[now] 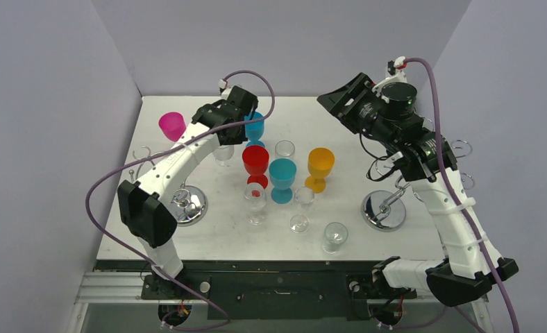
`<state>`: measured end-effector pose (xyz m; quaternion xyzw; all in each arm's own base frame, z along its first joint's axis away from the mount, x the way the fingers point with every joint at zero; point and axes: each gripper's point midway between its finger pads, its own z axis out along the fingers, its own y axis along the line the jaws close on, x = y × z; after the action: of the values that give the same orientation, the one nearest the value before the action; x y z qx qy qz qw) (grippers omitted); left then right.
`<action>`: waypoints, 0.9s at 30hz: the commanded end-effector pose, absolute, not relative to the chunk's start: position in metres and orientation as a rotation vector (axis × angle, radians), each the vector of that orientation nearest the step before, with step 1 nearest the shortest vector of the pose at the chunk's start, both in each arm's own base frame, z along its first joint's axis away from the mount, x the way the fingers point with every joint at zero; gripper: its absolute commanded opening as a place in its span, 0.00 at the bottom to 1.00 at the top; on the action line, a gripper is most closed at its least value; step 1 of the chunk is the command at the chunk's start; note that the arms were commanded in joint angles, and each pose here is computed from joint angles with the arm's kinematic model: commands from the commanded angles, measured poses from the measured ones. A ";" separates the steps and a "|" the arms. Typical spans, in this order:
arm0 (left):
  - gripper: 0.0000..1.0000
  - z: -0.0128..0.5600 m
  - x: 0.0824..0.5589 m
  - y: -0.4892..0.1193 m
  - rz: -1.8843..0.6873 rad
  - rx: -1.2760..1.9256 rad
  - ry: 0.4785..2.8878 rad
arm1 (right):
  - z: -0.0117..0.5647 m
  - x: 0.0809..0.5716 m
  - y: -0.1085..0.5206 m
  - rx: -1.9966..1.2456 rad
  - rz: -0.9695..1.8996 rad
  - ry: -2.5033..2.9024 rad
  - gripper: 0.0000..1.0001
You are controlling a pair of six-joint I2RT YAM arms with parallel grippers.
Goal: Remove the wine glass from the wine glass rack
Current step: Place the wine glass at the center of the board.
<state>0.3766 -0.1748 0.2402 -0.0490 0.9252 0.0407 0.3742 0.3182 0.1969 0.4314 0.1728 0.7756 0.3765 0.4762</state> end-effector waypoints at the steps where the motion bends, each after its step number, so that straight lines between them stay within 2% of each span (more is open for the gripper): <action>1: 0.00 0.235 0.414 -0.182 0.028 -0.186 2.297 | 0.443 0.310 0.185 0.396 0.902 1.847 0.53; 8: 0.00 0.189 0.437 -0.172 0.050 -0.258 2.345 | 0.442 0.309 0.183 0.389 0.896 1.850 0.53; 17: 0.00 0.152 0.445 -0.165 0.054 -0.310 2.366 | 0.437 0.311 0.184 0.386 0.890 1.856 0.53; 27: 0.08 0.134 0.441 -0.160 0.059 -0.328 2.377 | 0.433 0.310 0.184 0.389 0.891 1.859 0.53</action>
<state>0.4224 -0.1577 0.1176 -0.1081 0.9403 0.0439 0.3196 0.3133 0.1887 0.4201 0.1670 0.7833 0.3615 0.4773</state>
